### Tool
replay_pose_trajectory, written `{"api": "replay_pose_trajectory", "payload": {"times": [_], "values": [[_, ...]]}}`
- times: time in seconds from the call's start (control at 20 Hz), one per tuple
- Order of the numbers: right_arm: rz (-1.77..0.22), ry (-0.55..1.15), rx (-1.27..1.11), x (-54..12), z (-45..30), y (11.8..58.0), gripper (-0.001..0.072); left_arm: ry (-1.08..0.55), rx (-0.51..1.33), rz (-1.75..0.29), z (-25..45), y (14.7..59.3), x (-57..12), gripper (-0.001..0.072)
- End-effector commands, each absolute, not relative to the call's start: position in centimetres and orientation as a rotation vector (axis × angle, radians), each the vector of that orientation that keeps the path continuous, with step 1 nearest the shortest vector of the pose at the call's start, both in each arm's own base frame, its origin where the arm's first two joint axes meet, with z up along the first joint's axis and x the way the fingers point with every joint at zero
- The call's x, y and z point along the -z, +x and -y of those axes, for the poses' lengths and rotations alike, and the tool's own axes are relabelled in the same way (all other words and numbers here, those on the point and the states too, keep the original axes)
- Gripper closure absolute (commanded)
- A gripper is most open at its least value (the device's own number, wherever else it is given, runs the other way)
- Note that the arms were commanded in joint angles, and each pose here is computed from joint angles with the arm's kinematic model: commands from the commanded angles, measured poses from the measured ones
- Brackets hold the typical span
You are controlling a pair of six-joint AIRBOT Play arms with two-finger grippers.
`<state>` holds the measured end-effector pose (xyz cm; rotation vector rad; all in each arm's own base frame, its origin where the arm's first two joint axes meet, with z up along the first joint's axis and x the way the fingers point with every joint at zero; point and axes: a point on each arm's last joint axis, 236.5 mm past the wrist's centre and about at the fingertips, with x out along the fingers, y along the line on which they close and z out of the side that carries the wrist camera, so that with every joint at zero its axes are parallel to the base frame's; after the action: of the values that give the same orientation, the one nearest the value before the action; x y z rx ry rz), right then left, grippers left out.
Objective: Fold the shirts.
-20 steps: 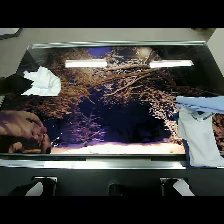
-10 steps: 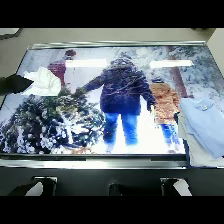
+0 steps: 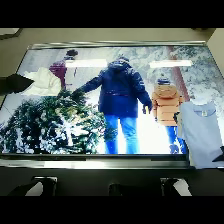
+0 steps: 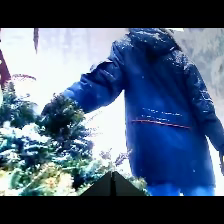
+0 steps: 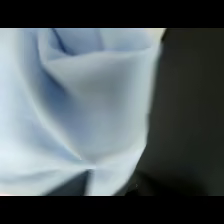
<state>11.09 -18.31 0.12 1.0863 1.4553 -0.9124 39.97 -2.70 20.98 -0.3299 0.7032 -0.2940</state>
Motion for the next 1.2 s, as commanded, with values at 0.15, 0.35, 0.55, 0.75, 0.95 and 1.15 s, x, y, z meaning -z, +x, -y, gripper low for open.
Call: {"api": "replay_pose_trajectory", "payload": {"times": [0.15,0.35,0.55,0.75,0.95,1.15], "values": [[-1.142,0.726,0.853,-7.2,26.6,16.2,0.0035,-0.356,0.361,-0.5,4.4,40.3,-29.6,0.0671],[-0.444,0.351,0.609,-28.9,27.2,31.5,0.0103,-0.131,0.109,-0.276,0.0,43.6,-36.8,0.0675],[-0.514,0.292,0.121,-28.4,8.1,42.5,0.0106,0.088,-0.013,-0.81,0.6,45.9,-21.2,0.0467],[-1.082,0.306,-0.149,-13.9,-8.4,42.8,0.0077,0.045,-0.005,-1.381,2.6,38.9,-6.1,0.0006],[-1.463,0.203,-0.232,-5.0,-13.8,38.9,0.0078,-0.073,0.01,-1.318,4.1,35.8,-1.8,0.0007],[-1.483,0.167,-0.177,-3.6,-12.9,39.2,0.0079,-0.078,0.012,-1.273,4.0,36.1,-2.0,0.0006]]}}
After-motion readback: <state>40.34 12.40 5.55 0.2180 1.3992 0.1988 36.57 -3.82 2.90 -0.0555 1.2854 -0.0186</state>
